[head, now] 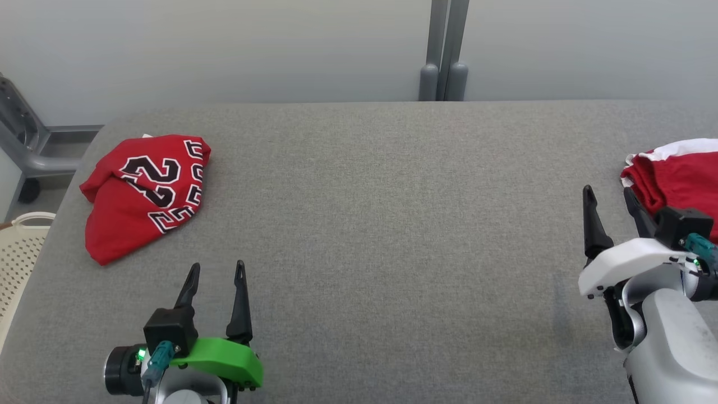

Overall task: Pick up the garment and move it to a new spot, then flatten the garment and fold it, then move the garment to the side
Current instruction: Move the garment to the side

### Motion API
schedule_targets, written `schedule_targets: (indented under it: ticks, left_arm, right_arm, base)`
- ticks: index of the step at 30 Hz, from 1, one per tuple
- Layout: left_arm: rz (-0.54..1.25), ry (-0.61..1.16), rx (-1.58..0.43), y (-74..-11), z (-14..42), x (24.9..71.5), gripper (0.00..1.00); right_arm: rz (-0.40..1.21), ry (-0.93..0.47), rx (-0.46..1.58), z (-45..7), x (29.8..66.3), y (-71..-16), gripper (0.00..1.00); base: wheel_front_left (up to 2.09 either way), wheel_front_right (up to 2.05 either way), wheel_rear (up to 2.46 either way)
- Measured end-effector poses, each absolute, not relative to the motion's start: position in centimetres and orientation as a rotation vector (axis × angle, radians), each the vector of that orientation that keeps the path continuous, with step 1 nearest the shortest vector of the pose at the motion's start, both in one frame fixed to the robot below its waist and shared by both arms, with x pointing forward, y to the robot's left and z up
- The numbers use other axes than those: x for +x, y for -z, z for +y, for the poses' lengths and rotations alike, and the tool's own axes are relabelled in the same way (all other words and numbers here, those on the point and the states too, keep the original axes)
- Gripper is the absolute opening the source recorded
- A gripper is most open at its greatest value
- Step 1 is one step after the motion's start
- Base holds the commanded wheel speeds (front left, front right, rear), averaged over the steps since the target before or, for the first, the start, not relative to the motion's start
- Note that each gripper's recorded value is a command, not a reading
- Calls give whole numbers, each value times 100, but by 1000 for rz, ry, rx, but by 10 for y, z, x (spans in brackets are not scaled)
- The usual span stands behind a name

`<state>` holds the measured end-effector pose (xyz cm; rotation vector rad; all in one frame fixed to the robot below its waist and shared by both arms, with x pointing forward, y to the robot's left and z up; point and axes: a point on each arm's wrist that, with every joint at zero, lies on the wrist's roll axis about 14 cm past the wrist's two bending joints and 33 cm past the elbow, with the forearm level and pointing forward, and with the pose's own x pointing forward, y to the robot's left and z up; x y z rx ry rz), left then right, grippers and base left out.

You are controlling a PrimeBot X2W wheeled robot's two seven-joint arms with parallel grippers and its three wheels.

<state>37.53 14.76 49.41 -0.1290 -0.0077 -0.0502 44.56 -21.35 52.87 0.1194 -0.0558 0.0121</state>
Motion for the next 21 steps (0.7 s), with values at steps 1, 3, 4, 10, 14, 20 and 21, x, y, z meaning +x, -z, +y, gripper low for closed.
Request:
schedule_targets:
  ticks: [1, 3, 4, 10, 14, 20, 21]
  left_arm:
    - [-12, 44, -126, -495, 150, 374, 100]
    - [-24, 28, -126, -498, 157, 370, 100]
    - [-27, 21, -123, -499, 160, 368, 100]
    - [-45, 9, -150, -503, 174, 360, 100]
    - [-105, -5, -181, -520, 185, 359, 100]
    - [-102, 9, -181, -514, 185, 347, 100]
    - [-94, 7, -182, -511, 185, 345, 100]
  right_arm:
    - [-76, -17, 129, -210, 442, -533, 100]
    - [-95, -19, 151, -204, 435, -535, 100]
    - [-100, -16, 161, -203, 430, -535, 100]
    - [-83, -11, 183, -193, 408, -523, 100]
    - [-82, 0, 193, -195, 400, -519, 100]
    - [-53, -73, 200, -169, 394, -508, 100]
    - [-45, -80, 205, -166, 392, -505, 100]
  base:
    - [0, 0, 0]
    - [0, 0, 0]
    - [0, 0, 0]
    - [0, 0, 0]
    - [0, 0, 0]
    - [0, 0, 0]
    - [0, 0, 0]
